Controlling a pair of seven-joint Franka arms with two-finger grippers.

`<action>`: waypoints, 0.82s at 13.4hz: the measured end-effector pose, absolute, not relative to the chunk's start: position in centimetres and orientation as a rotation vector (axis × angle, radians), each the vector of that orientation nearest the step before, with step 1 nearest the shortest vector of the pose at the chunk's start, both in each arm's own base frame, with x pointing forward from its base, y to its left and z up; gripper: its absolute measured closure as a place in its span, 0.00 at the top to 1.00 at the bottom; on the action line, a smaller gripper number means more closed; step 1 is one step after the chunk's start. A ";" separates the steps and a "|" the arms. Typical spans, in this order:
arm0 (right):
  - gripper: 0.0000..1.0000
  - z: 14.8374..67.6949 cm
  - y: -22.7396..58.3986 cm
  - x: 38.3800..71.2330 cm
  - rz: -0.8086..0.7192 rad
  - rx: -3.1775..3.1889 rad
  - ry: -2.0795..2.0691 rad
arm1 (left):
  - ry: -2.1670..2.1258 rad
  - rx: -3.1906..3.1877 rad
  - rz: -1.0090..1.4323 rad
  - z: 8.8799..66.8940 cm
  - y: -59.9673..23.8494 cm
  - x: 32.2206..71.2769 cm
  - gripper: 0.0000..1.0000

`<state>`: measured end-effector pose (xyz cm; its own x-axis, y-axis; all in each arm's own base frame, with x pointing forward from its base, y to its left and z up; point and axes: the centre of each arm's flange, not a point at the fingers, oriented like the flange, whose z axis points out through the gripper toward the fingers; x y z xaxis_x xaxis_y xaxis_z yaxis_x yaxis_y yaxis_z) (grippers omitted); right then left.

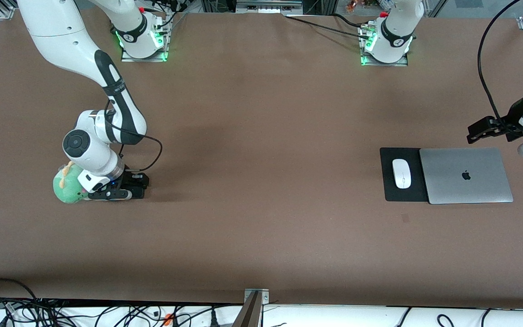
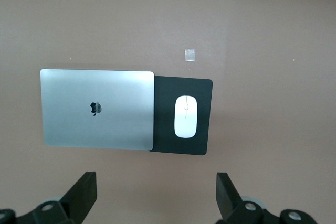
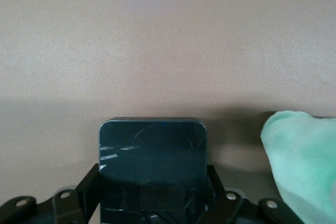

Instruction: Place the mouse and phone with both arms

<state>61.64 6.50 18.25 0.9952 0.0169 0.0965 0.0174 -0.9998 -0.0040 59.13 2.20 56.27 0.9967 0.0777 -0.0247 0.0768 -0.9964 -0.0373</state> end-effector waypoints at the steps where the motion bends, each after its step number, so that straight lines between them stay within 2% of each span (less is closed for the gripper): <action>1: 0.81 18.3 6.5 61.6 -0.151 -3.126 -0.010 | -0.120 -3.103 0.040 56.3 2.2 59.1 1.00; 3: 0.99 18.5 6.7 61.7 -0.155 -3.113 0.013 | -0.120 -3.103 0.039 56.3 2.2 59.1 1.00; 7: 1.00 23.0 7.8 63.7 -0.037 -3.087 -0.010 | -0.096 -3.091 0.044 56.1 1.0 59.3 1.00; 11: 1.00 28.7 7.5 65.0 -0.039 -3.067 -0.007 | -0.082 -3.081 0.046 56.0 0.3 59.3 1.00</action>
<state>65.04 7.54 28.72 0.9997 0.0037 0.0254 0.0056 -0.9972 -0.0746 59.30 0.26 55.98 0.9982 0.0539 -0.0280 0.0521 -0.9968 -0.0604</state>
